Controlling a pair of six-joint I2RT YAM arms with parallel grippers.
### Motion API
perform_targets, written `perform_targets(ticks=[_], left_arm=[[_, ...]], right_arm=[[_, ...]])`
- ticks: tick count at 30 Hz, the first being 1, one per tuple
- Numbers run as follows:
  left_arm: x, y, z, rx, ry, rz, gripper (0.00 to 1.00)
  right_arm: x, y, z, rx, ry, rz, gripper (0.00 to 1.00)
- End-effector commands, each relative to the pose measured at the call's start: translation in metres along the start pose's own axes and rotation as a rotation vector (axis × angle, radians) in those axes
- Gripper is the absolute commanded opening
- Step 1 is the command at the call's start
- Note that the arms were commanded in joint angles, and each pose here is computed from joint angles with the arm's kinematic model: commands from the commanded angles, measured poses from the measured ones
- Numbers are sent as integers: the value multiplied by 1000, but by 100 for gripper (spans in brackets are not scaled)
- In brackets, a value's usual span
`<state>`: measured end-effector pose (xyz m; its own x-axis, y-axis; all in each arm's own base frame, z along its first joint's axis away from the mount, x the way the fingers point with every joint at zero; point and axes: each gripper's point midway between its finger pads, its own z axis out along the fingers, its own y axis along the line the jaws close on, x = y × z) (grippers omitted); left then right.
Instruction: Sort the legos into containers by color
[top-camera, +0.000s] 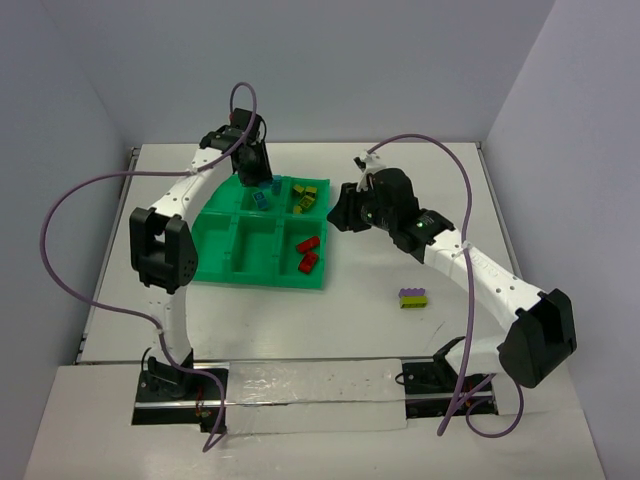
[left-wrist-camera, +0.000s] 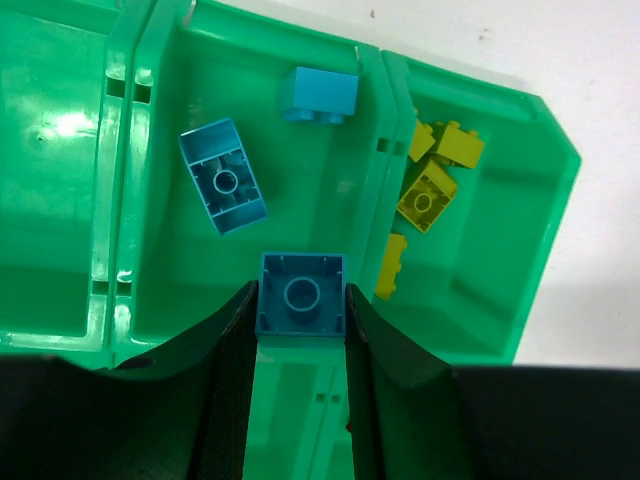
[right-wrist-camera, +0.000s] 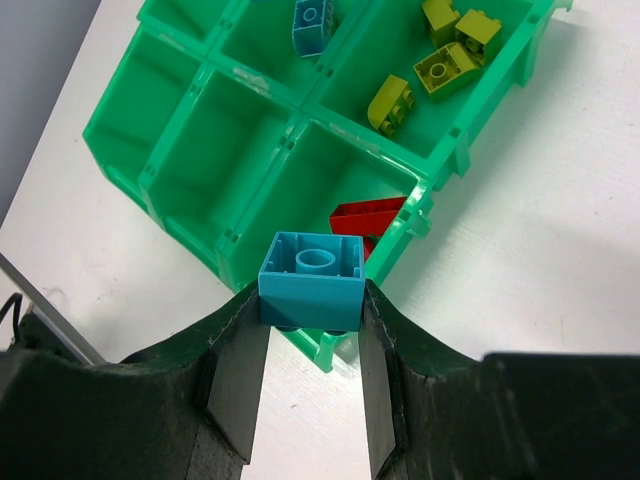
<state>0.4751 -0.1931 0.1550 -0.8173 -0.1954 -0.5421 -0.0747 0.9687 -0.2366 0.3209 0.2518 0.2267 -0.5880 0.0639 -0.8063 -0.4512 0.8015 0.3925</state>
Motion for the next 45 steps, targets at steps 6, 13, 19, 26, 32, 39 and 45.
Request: perform_targets(ticks=[6, 13, 19, 26, 32, 39, 45], left_arm=[[-27, -6, -8, 13, -66, -8, 71], [-31, -6, -22, 15, -84, -6, 80], [-46, -6, -54, 20, -141, -10, 80], [-73, 17, -117, 29, -248, -87, 80], [-91, 40, -165, 51, -344, -153, 80], [-81, 47, -200, 94, -403, -181, 80], [-68, 52, -206, 90, -397, -177, 80]], right_arm=[[-15, 3, -10, -1, -47, -16, 0], [-18, 6, -7, -14, -43, -14, 0], [-30, 18, 5, -45, -34, 9, 0], [-46, 38, 49, -49, 1, 60, 0], [-55, 39, 86, -8, 34, 130, 0], [-65, 52, 135, 4, 44, 150, 10], [-60, 53, 170, 14, 59, 164, 19]])
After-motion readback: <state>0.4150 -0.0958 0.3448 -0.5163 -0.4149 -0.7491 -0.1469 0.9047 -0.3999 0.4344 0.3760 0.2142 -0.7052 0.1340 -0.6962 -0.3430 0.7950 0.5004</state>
